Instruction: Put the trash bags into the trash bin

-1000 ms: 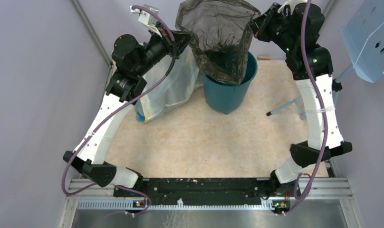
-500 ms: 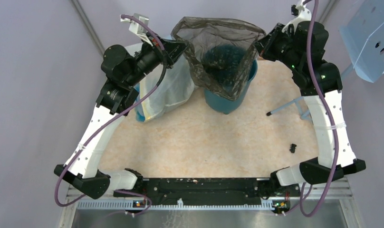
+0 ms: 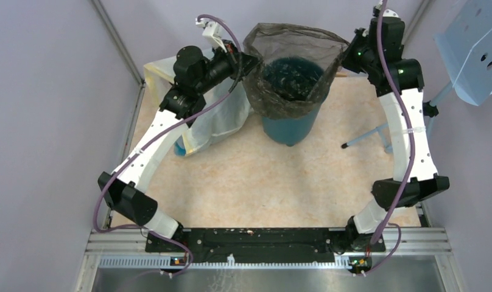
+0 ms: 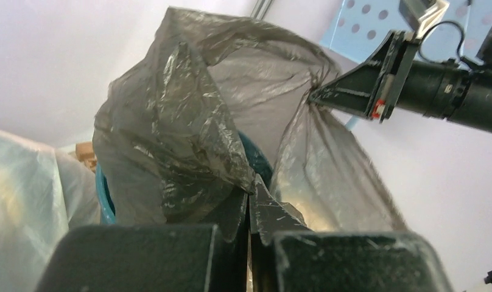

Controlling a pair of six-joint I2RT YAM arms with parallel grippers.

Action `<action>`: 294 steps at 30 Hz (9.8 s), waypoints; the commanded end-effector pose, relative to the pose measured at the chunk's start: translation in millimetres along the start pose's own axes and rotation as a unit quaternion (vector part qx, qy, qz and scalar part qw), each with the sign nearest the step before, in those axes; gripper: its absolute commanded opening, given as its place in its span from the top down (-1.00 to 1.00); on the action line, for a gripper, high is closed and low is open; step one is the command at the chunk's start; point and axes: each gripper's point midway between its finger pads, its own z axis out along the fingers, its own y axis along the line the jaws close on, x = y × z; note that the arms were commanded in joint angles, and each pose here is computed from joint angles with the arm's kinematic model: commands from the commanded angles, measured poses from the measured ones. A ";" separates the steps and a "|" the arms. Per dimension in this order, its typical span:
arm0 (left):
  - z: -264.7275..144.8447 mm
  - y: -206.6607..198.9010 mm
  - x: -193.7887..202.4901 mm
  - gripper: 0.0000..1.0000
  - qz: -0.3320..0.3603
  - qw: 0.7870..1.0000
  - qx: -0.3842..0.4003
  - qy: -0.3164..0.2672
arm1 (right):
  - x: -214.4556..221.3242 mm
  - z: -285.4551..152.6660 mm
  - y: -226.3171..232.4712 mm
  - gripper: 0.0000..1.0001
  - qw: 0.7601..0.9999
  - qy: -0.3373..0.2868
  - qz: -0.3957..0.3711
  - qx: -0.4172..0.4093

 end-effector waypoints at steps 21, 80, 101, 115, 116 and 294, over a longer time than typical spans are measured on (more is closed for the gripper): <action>114.6 58.9 23.5 1.00 0.007 0.999 0.038 -0.015 | -49.4 41.1 -48.8 1.00 0.996 -0.078 0.043 0.028; 77.3 17.9 26.1 1.00 -0.097 0.994 0.059 0.012 | 130.3 24.6 86.9 0.70 0.954 0.112 -0.259 -0.101; 46.6 40.1 75.9 1.00 -0.106 0.991 0.021 0.084 | 116.9 -31.5 96.2 -0.59 0.929 0.135 -0.294 -0.178; 31.2 44.5 94.4 1.00 -0.115 0.987 0.007 0.110 | 63.9 -85.7 43.8 -0.48 0.985 0.059 -0.158 -0.045; 29.7 45.4 98.3 1.00 -0.118 0.986 0.006 0.114 | 60.3 -87.2 33.8 -0.40 0.991 0.054 -0.121 -0.021; 15.9 121.2 136.3 0.70 -0.113 0.981 0.012 0.159 | 212.5 -65.8 -13.8 0.02 0.970 0.206 0.037 -0.122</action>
